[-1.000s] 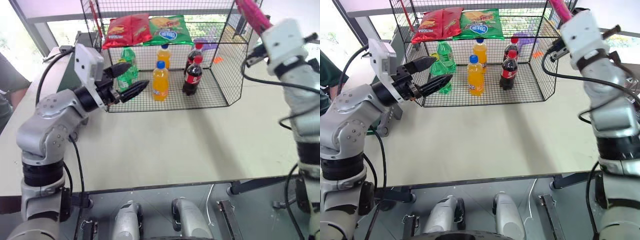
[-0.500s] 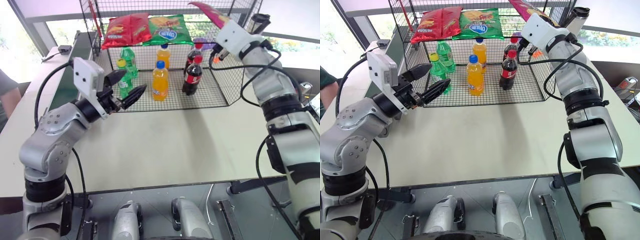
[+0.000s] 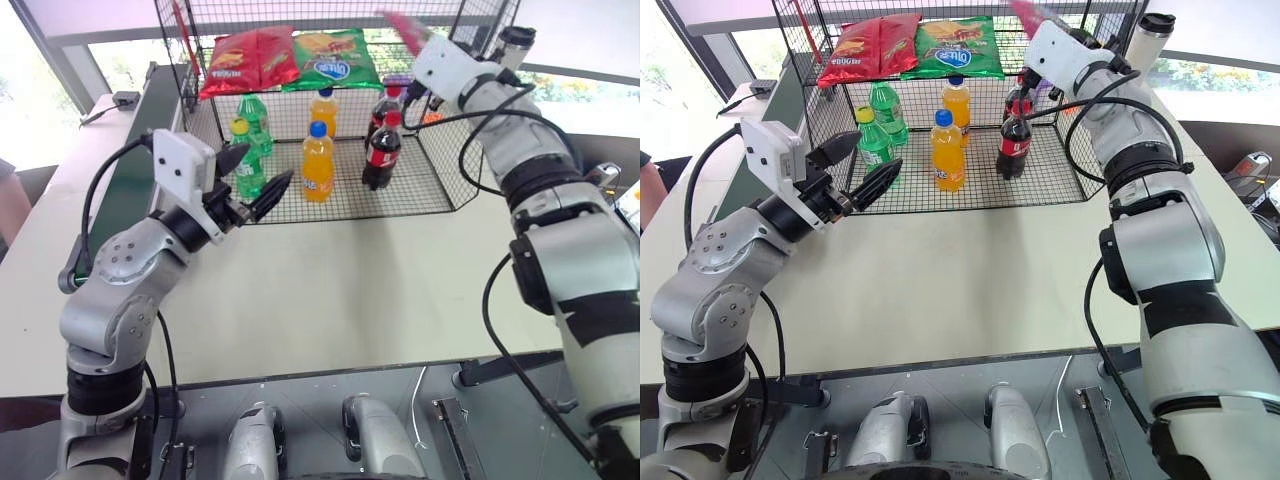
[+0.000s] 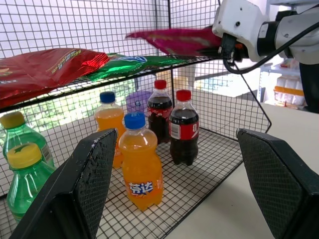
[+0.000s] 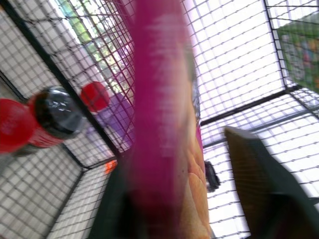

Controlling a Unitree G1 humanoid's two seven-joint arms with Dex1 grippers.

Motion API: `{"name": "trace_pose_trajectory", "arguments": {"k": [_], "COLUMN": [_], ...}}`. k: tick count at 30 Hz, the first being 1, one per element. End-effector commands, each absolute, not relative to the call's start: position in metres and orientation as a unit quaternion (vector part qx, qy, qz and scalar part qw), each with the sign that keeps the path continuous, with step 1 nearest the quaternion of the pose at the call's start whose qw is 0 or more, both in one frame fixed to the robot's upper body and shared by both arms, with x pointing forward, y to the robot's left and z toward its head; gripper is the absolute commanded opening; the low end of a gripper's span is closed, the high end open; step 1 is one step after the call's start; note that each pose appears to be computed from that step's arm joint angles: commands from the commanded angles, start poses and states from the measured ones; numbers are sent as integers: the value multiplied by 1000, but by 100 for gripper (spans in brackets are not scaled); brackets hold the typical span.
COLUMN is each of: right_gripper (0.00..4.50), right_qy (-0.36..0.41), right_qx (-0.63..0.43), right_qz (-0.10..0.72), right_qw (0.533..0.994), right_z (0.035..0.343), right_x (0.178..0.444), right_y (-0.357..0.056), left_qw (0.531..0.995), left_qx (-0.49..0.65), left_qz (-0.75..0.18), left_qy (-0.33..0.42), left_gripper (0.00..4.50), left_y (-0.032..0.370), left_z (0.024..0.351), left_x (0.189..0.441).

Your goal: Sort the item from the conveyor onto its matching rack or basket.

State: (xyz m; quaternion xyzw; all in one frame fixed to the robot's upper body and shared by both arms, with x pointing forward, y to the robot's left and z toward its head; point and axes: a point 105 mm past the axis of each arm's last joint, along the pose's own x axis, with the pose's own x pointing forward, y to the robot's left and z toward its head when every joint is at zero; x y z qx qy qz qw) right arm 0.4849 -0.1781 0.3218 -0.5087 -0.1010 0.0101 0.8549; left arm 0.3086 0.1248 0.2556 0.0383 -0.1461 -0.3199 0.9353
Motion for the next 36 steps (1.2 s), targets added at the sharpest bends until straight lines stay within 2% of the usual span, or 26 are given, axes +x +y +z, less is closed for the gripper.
{"name": "trace_pose_trajectory", "arguments": {"k": [1, 2, 15, 21, 25, 26, 28, 31, 32, 36], "right_gripper": [423, 444, 444, 444, 444, 394, 333, 181, 142, 142], "right_qy": [-137, -132, -118, -129, -149, -153, -166, -177, -178, -171], "right_qx": [-498, -499, -456, -441, -452, -455, -481, -495, -489, -457], "right_qz": [14, 26, 182, 202, 174, 167, 150, 136, 143, 188], "right_qw": [856, 856, 863, 865, 862, 861, 848, 840, 842, 852], "right_z": [352, 350, 339, 340, 349, 351, 355, 356, 355, 342], "right_x": [479, 480, 471, 468, 468, 468, 467, 467, 467, 466], "right_y": [-170, -169, -140, -134, -139, -140, -143, -143, -141, -134], "left_qw": [931, 932, 935, 938, 939, 939, 940, 939, 939, 939], "left_qx": [49, 48, 42, 40, 39, 39, 38, 37, 37, 37], "left_qz": [-318, -318, -315, -311, -307, -306, -306, -307, -307, -308], "left_qy": [-171, -170, -157, -151, -150, -150, -149, -149, -150, -149], "left_gripper": [400, 400, 400, 400, 400, 400, 400, 400, 400, 400], "left_y": [124, 124, 127, 128, 128, 129, 128, 127, 127, 127], "left_z": [264, 264, 257, 253, 251, 251, 250, 249, 250, 249], "left_x": [302, 302, 307, 309, 310, 310, 310, 311, 312, 312]}}
